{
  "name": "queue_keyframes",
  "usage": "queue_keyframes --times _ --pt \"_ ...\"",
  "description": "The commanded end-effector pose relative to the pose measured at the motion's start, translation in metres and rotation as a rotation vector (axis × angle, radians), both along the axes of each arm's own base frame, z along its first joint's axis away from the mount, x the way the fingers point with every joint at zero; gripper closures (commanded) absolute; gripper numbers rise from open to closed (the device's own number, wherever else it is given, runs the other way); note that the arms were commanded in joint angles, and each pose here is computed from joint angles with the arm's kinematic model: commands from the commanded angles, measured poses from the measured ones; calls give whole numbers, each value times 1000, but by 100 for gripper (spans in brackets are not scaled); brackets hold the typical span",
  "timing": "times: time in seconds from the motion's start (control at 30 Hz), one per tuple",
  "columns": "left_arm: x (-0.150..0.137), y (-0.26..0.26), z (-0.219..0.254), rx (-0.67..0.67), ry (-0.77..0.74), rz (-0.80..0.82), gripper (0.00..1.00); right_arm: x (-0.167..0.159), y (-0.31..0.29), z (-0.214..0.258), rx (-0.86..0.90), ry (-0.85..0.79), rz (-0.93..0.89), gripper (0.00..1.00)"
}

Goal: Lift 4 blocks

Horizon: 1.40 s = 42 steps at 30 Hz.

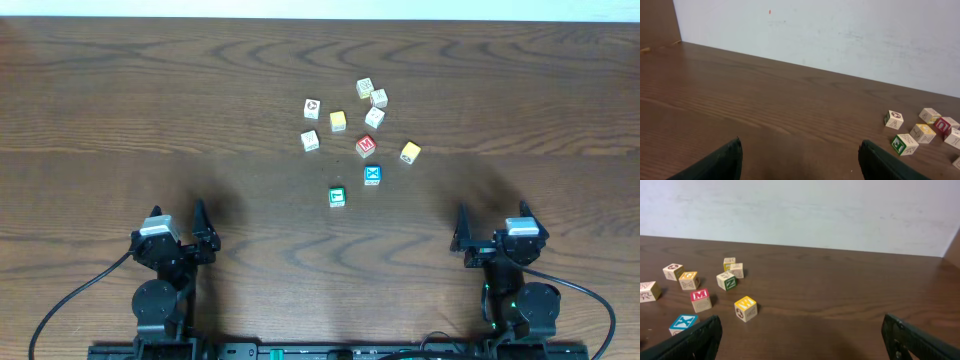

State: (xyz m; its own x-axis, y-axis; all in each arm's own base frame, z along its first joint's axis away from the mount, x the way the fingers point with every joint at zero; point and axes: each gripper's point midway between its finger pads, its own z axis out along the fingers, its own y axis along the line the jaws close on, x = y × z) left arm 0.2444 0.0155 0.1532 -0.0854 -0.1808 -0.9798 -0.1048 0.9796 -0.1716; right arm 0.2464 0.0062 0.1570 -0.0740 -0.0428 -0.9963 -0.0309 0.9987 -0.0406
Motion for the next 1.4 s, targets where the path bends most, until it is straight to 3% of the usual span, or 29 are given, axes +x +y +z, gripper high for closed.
queue_keyframes --times 0.0,0.5,0.67,0.8,1.07,1.37 --pt "-1 0 -17 -1 56 3 25 0 2 -1 -12 1 10 1" --pt "-1 0 -17 -1 56 3 25 -1 11 0 7 -4 59 1" --pt "-1 0 -17 -1 56 3 25 -1 12 0 120 5 57 1" --pt "-1 0 -17 -1 56 3 25 -4 35 2 175 17 189 1" --pt "-1 0 -17 -1 56 3 25 -5 52 -5 191 105 281 1" --pt "-1 0 -17 -1 56 3 25 17 50 30 84 280 273 1"
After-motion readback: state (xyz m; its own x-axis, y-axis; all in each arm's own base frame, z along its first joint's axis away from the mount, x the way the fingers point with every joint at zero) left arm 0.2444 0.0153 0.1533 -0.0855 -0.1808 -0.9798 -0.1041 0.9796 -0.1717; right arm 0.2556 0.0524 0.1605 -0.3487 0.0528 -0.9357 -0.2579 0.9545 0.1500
